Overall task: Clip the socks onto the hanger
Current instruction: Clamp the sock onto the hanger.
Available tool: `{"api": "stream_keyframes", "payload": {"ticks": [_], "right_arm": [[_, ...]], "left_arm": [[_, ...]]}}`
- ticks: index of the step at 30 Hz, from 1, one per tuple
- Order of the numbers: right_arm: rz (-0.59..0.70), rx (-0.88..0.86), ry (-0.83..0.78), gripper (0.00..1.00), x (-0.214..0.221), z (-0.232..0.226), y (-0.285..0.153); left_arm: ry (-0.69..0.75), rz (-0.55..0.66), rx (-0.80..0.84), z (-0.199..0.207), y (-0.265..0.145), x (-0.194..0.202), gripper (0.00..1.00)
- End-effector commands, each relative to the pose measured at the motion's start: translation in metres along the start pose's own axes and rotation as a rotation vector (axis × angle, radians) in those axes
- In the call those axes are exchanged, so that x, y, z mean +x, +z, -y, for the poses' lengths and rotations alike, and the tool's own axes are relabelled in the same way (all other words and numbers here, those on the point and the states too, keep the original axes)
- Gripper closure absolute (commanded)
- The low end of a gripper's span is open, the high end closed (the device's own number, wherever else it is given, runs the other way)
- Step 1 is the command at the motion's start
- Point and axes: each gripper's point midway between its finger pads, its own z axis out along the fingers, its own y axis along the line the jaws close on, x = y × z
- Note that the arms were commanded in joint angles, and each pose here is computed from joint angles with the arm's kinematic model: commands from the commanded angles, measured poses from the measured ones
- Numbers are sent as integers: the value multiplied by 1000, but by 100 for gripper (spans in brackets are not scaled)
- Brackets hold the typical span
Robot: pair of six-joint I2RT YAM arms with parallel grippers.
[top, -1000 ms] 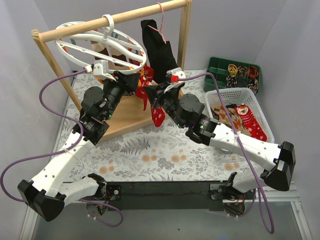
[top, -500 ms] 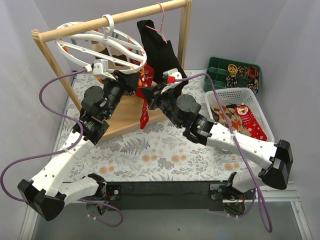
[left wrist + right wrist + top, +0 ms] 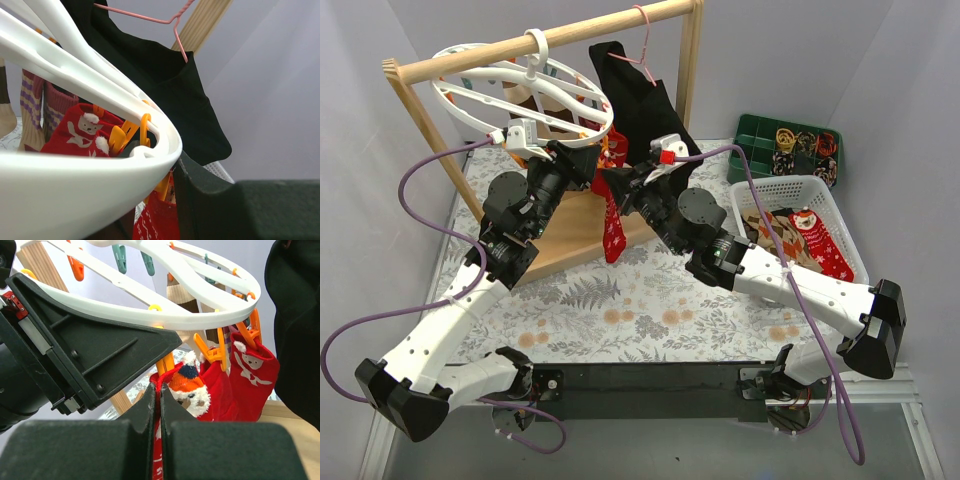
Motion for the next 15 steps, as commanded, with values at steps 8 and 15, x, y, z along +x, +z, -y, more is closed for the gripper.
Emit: {"api": "stream_keyframes", "payload": {"ticks": [8,15], "right_arm": [[137,-12,41,99,-48,-9,2],[138,-15,32,99,-48,-9,2]], "left_arm": [[-10,-99,-35,-8,-2,24,86],[-24,-99,-14,-2,-6,18,49]]}}
